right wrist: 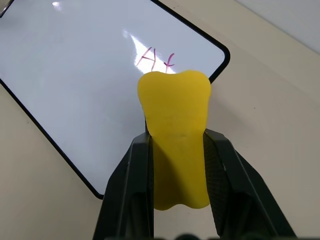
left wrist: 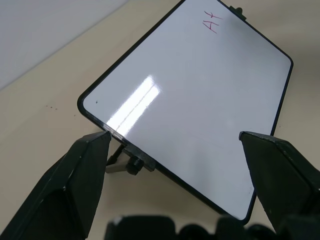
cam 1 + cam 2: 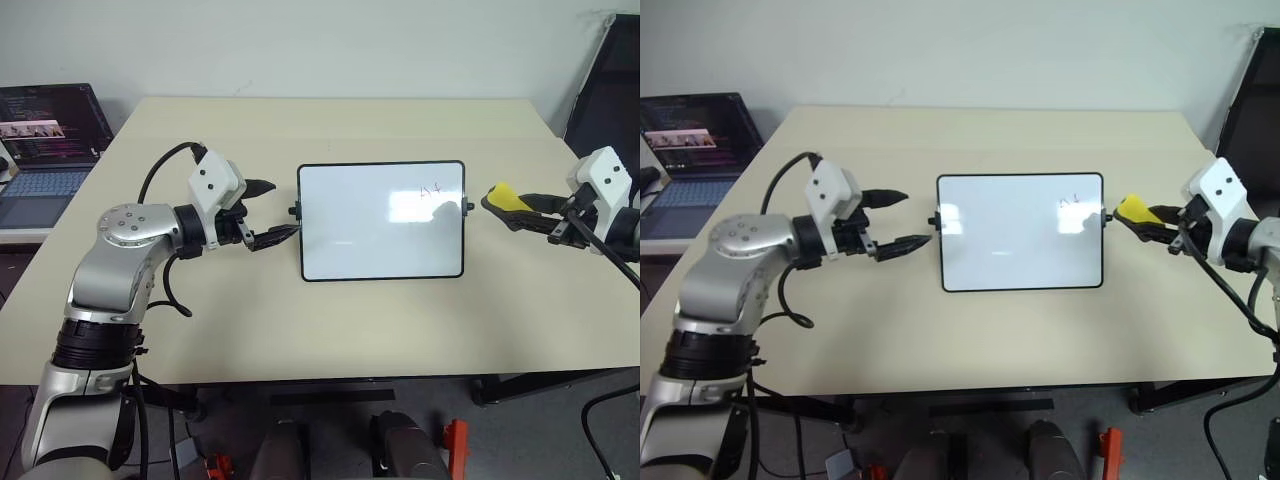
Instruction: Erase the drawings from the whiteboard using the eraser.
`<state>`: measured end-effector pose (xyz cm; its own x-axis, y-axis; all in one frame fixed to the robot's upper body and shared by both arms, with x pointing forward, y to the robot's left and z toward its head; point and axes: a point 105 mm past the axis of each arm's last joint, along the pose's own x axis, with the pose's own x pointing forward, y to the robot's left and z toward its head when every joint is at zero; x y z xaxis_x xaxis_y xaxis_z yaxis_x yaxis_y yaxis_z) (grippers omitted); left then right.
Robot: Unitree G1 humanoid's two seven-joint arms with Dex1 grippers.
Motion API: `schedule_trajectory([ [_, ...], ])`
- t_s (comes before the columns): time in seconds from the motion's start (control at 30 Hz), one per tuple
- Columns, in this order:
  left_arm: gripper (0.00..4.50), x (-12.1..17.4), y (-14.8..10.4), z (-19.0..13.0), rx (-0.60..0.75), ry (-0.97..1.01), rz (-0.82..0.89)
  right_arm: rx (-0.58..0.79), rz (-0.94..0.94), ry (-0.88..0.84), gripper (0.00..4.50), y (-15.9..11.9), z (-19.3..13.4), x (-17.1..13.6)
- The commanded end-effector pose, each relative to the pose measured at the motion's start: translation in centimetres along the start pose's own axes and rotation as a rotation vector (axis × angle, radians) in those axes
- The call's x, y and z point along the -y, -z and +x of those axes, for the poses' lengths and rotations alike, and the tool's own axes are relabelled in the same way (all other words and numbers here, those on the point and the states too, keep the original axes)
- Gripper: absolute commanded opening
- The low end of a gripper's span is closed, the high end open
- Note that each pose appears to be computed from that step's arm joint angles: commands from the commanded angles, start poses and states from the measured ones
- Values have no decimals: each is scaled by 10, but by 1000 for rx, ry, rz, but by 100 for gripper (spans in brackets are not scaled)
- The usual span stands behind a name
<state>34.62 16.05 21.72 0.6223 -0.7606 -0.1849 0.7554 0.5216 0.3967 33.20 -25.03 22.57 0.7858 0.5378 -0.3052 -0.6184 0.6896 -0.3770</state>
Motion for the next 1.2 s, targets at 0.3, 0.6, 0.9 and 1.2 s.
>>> schedule_trajectory([
  [0.3,450,2,-15,3,56,5,32,178,-78,12,101,-48,31,-8],
  [0.6,450,4,-20,13,77,36,39,165,-66,210,101,-48,100,2],
  [0.9,450,13,-24,11,98,50,30,90,-10,277,101,-17,99,18],
  [1.2,450,26,-27,14,105,97,16,-51,-51,196,100,8,117,-5],
])
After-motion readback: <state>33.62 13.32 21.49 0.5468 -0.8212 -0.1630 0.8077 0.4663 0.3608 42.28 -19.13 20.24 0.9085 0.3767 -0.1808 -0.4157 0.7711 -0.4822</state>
